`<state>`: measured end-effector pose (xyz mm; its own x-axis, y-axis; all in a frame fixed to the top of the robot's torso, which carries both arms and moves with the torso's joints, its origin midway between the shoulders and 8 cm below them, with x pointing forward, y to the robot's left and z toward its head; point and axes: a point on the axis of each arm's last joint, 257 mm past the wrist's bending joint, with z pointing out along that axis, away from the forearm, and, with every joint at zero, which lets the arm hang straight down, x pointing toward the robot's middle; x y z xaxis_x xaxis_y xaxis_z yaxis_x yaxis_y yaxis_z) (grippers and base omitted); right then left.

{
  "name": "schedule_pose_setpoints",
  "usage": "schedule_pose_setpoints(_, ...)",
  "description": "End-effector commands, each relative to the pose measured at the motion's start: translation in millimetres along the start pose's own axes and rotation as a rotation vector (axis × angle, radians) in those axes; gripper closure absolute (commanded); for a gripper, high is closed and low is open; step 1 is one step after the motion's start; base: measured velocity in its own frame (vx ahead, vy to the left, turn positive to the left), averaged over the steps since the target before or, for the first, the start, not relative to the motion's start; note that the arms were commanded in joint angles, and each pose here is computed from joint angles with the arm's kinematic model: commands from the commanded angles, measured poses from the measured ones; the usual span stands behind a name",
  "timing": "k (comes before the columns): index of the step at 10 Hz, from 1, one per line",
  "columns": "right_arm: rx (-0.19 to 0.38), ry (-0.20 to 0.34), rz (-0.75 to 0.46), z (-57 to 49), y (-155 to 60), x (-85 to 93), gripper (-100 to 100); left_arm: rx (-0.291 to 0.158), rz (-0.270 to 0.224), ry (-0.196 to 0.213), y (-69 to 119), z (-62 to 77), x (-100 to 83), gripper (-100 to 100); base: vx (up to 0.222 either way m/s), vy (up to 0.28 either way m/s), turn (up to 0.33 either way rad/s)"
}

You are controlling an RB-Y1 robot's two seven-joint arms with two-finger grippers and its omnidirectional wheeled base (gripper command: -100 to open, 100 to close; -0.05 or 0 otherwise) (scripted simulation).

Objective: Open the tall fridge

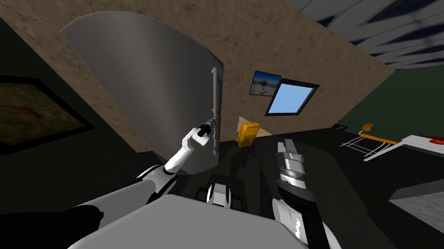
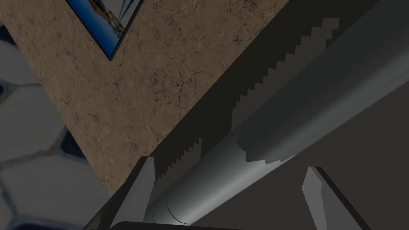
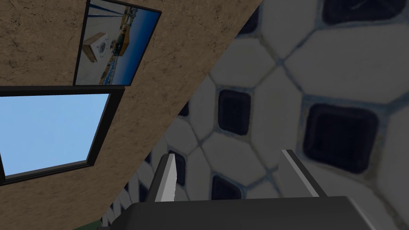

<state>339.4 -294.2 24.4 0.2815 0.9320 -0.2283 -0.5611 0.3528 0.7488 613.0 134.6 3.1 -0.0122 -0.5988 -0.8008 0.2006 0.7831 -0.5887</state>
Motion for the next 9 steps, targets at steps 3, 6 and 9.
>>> schedule_pose_setpoints(3,0.0,0.0,0.0,0.1,0,0.0,0,0.073,-0.007,0.048,-36.6,-10.8,21.0,100,-0.176,0.167,-0.097)
schedule_pose_setpoints(6,0.0,0.0,0.0,0.1,0,0.0,0,0.148,-0.017,0.099,-73.2,-25.2,42.3,100,-0.238,0.145,-0.075)
schedule_pose_setpoints(9,0.0,0.0,0.0,0.2,0,0.0,0,0.221,-0.028,0.154,-108.3,-43.5,63.8,100,-0.237,0.217,-0.106)
